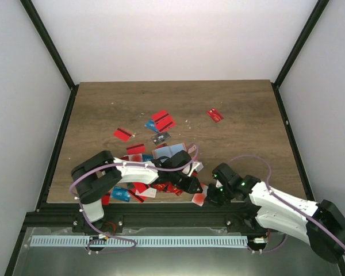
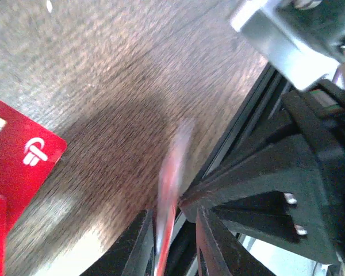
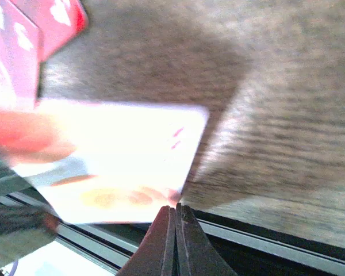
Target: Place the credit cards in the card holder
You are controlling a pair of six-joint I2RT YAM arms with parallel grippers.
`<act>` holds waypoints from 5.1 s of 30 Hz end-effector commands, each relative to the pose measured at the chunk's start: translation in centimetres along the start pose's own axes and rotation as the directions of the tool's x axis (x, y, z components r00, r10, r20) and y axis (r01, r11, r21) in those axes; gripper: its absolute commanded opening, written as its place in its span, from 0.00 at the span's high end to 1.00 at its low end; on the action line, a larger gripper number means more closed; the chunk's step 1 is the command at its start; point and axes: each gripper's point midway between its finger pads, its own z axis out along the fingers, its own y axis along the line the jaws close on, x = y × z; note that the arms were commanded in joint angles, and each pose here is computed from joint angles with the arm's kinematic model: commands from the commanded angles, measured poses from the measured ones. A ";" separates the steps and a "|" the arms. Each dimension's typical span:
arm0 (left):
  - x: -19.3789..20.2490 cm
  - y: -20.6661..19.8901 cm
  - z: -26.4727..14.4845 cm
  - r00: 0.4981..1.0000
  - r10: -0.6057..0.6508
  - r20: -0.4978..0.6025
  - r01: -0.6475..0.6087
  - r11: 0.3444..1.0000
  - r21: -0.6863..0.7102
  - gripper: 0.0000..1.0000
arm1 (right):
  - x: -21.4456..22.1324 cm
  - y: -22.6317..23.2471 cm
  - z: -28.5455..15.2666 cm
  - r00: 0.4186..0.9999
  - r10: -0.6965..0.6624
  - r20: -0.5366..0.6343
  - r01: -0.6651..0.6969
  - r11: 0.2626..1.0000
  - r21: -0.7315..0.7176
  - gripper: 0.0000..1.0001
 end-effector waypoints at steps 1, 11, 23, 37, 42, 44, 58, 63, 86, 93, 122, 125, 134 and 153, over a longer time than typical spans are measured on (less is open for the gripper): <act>-0.9 0.3 -2.6 0.997 0.036 0.066 -0.029 0.995 -0.097 0.77 | -2.1 2.5 -1.1 0.994 -0.058 0.092 0.063 0.997 -0.047 0.99; -0.5 1.4 -2.8 0.998 0.032 0.054 -0.026 0.994 -0.107 0.77 | -2.6 3.9 -1.5 0.991 -0.085 0.105 0.093 0.993 -0.072 0.99; 0.4 2.4 -3.1 0.996 0.079 0.028 -0.074 0.986 -0.152 0.67 | 0.3 1.5 -1.5 1.000 -0.017 0.004 0.017 0.999 -0.048 0.59; 1.9 2.9 -0.8 0.998 0.049 -0.032 -0.052 0.995 -0.091 0.71 | 0.8 2.5 1.0 0.998 0.027 -0.056 -0.039 0.976 -0.215 0.51; 2.7 3.2 -0.4 0.998 0.020 -0.058 -0.025 0.996 -0.083 0.71 | 0.4 2.4 1.6 0.998 0.054 -0.032 -0.060 0.963 -0.264 0.52; 3.2 3.5 -0.1 0.998 0.004 -0.068 -0.009 0.997 -0.078 0.72 | 0.1 2.2 1.8 0.998 0.060 -0.013 -0.061 0.961 -0.271 0.55; 4.6 2.2 1.0 0.996 -0.011 -0.091 0.012 1.000 0.012 0.74 | -0.7 2.7 1.2 0.998 0.047 0.037 -0.034 0.952 -0.305 0.91; 2.8 1.0 -0.8 1.000 0.014 -0.017 -0.014 1.000 -0.005 0.72 | -0.1 3.0 0.2 1.000 0.022 0.020 -0.015 0.956 -0.292 0.99; -8.0 12.5 -20.9 0.881 -0.037 0.471 0.246 0.887 -0.391 0.60 | -15.0 15.8 -7.8 0.819 -0.364 0.445 0.508 0.820 -0.263 0.99; -8.3 15.7 -20.1 0.896 -0.083 0.437 0.281 0.868 -0.410 0.63 | -17.2 18.1 -4.8 0.796 -0.487 0.360 0.596 0.737 -0.320 0.99; -7.7 19.0 -17.1 0.904 -0.179 0.387 0.332 0.865 -0.376 0.74 | -18.0 14.9 2.9 0.852 -0.503 0.143 0.510 0.740 -0.439 0.99; -7.6 19.0 -17.0 0.905 -0.181 0.384 0.331 0.867 -0.373 0.75 | -17.9 14.8 3.1 0.855 -0.501 0.135 0.505 0.742 -0.442 0.99; -7.4 19.0 -16.3 0.908 -0.193 0.372 0.331 0.875 -0.353 0.76 | -17.1 14.5 3.8 0.870 -0.484 0.087 0.461 0.741 -0.488 0.99; -7.3 19.1 -16.2 0.910 -0.194 0.367 0.328 0.877 -0.350 0.78 | -19.4 14.9 1.3 0.873 -0.446 0.198 0.486 0.754 -0.443 0.99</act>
